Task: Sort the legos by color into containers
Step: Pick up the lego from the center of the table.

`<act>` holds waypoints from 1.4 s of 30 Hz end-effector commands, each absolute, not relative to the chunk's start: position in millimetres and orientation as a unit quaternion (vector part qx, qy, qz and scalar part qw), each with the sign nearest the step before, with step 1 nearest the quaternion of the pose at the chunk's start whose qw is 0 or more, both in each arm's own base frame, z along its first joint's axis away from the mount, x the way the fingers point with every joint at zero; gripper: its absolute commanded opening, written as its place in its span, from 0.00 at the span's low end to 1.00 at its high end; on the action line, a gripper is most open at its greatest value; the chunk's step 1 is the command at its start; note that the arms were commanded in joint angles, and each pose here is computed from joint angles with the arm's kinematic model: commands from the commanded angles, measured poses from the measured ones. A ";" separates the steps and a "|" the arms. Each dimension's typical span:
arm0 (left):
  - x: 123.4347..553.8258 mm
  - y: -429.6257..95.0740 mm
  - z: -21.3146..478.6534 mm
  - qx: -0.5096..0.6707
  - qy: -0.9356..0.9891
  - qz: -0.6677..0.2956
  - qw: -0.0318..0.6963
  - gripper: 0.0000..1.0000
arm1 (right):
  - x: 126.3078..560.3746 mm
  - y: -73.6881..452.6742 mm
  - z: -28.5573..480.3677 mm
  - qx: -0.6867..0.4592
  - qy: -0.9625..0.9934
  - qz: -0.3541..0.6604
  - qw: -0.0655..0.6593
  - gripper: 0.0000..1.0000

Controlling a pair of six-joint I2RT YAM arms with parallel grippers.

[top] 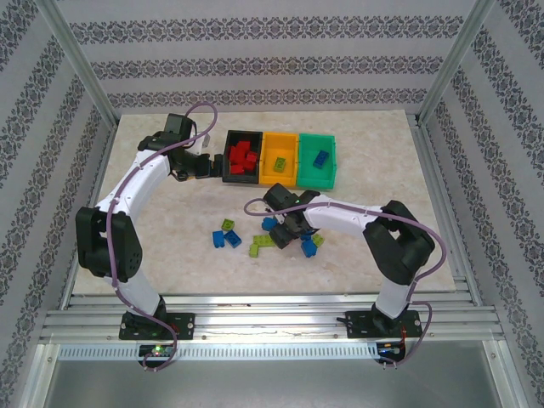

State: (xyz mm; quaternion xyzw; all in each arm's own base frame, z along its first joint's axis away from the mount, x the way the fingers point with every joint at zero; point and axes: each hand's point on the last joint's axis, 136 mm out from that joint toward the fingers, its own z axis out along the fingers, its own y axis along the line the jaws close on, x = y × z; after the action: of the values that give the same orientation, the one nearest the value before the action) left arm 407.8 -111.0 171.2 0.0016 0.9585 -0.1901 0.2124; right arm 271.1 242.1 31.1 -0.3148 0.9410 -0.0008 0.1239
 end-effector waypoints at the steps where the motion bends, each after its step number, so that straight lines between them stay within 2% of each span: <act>1: 410.6 -108.4 184.5 -0.003 0.951 -0.199 0.237 1.00 | 260.4 235.4 14.2 -0.329 0.940 -0.027 0.082 0.73; 12: 410.1 -110.2 185.4 -0.002 0.950 -0.204 0.237 1.00 | 256.3 238.8 6.7 -0.330 0.941 -0.019 0.068 0.72; 16: 410.0 -108.3 185.1 -0.003 0.951 -0.199 0.238 1.00 | 250.0 238.7 -2.4 -0.331 0.943 -0.018 0.035 0.73; 30: 409.6 -110.4 186.2 -0.002 0.950 -0.204 0.238 1.00 | 239.5 232.0 -4.1 -0.333 0.943 -0.030 0.004 0.75; 38: 410.0 -110.4 185.0 -0.003 0.950 -0.204 0.237 1.00 | 242.1 217.2 15.8 -0.321 0.945 -0.055 0.026 0.76; 42: 409.5 -114.2 183.3 -0.003 0.949 -0.215 0.231 1.00 | 242.4 230.0 11.7 -0.312 0.949 -0.023 0.033 0.75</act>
State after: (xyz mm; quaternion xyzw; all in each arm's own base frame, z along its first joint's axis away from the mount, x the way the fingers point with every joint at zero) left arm 407.8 -114.1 173.1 0.0014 0.9557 -0.2007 0.2154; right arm 255.2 239.7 18.1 -0.3202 0.9457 -0.0135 0.0547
